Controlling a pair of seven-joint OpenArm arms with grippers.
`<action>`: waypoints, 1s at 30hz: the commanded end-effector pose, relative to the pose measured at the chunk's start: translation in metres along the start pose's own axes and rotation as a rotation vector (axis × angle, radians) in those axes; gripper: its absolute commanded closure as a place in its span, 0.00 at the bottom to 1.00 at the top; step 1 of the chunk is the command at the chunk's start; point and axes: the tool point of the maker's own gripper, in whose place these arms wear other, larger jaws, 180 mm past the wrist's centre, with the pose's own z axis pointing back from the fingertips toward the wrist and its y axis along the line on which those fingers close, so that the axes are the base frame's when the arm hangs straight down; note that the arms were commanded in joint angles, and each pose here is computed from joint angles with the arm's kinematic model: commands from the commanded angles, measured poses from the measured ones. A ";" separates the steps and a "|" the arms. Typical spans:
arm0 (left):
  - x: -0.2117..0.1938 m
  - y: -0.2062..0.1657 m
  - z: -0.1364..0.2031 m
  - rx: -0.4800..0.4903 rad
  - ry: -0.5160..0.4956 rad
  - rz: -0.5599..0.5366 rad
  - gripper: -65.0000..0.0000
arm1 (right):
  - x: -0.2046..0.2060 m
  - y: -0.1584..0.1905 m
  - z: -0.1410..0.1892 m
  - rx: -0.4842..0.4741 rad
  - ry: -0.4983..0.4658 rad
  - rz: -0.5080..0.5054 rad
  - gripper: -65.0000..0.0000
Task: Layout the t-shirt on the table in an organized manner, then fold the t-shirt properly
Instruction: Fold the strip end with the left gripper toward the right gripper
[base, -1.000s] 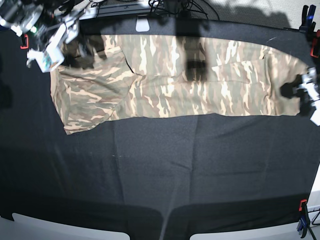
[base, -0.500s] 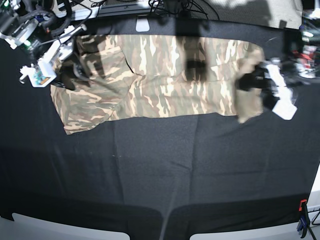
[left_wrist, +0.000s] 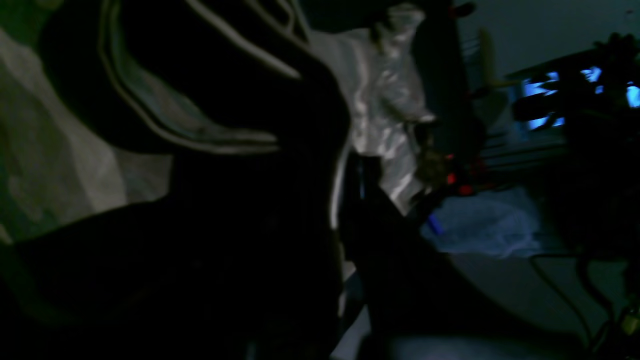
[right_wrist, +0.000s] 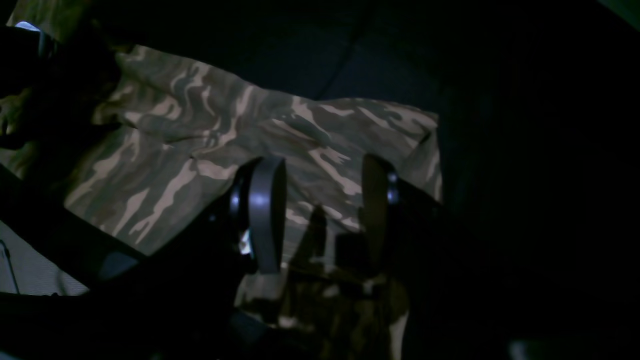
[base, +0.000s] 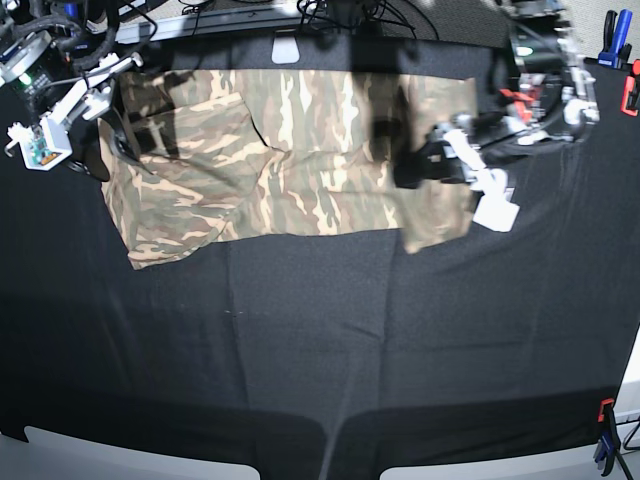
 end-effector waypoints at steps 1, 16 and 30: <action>0.012 -0.011 -0.003 -0.035 -0.045 -0.017 1.00 | 0.013 0.003 0.003 0.011 -0.051 0.020 0.63; -0.005 -0.043 -0.031 -0.134 -0.001 -0.007 0.88 | 0.015 0.003 0.003 0.011 -0.060 0.020 0.63; -0.018 -0.109 -0.064 -0.358 0.088 -0.070 0.52 | 0.023 0.003 0.003 0.011 -0.107 0.020 0.63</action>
